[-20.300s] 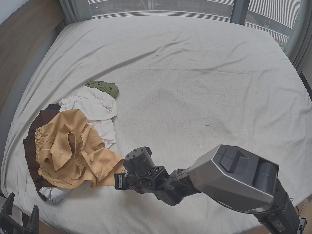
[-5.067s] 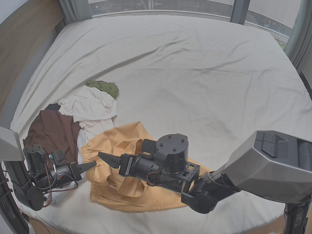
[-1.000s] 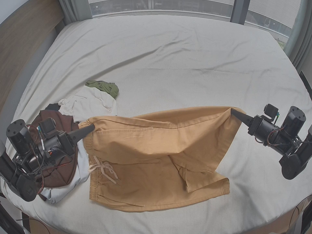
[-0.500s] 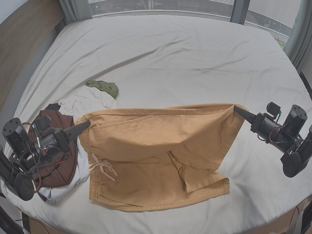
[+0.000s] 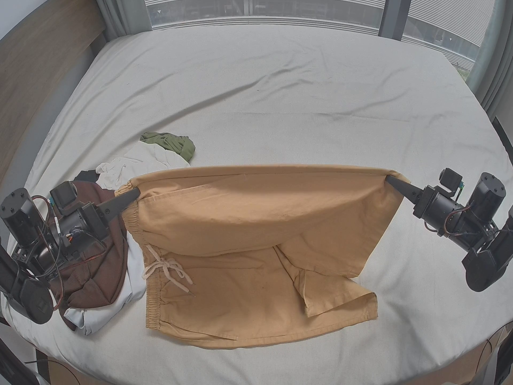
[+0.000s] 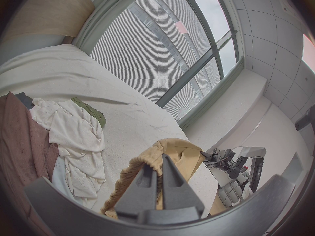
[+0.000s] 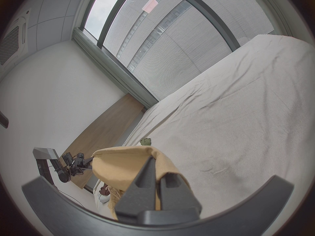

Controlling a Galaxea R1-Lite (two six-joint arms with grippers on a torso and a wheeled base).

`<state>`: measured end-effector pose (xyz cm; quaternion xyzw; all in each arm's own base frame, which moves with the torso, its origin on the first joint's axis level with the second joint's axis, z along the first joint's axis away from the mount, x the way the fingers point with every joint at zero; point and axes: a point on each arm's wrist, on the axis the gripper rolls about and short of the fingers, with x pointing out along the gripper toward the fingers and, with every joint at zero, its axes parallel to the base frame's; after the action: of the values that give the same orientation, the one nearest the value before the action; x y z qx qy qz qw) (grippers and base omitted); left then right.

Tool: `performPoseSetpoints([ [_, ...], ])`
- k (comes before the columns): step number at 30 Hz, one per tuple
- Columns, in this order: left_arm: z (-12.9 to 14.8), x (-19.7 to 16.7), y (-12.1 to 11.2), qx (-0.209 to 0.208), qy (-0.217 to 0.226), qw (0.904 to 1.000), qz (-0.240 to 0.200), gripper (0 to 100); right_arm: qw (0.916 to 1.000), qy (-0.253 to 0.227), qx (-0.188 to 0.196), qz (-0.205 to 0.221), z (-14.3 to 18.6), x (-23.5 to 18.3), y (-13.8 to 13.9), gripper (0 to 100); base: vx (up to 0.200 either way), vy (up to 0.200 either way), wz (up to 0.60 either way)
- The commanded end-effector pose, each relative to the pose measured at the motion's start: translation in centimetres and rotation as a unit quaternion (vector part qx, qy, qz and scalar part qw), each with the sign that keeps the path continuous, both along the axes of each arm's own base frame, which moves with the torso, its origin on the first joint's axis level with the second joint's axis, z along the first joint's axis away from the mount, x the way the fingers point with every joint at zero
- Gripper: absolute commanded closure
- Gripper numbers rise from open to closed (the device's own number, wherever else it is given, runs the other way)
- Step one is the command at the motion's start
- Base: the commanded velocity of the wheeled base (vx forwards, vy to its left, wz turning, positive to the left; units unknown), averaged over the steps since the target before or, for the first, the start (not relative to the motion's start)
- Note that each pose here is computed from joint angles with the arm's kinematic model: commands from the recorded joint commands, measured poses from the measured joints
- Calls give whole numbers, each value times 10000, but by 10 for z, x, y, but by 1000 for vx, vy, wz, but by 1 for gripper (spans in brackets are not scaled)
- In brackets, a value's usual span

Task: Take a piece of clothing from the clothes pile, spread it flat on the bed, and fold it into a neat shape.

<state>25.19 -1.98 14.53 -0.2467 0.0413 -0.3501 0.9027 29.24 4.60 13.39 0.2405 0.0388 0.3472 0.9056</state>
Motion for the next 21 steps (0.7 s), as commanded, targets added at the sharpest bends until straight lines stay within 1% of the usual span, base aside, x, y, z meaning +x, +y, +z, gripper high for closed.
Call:
performPoseSetpoints([
  [1, 0, 0, 1, -2, -22, 10000, 12, 100, 9999, 4, -16, 124, 0, -3, 2, 100, 0, 0, 0],
  [6, 0, 0, 1, -1, -14, 10000, 19, 100, 9997, -71, -45, 228, 3, -5, 2, 100, 0, 0, 0],
  [7, -3, 1, 1, 6, 42, 10000, 28, 100, 9989, -102, -117, 443, 3, -9, 3, 100, 0, 0, 0],
  [9, -5, 1, 1, 18, 78, 10000, 29, 100, 9984, -101, -132, 533, 3, -10, 3, 100, 0, 0, 0],
  [15, -6, 3, 4, 41, 89, 9999, 85, 100, 9978, -265, -287, 535, 4, -9, 4, 100, 0, 0, 0],
  [21, -3, 3, 6, 41, 8, 9998, 171, 100, 9966, -270, -280, 726, 4, -11, 16, 100, 0, 0, 0],
])
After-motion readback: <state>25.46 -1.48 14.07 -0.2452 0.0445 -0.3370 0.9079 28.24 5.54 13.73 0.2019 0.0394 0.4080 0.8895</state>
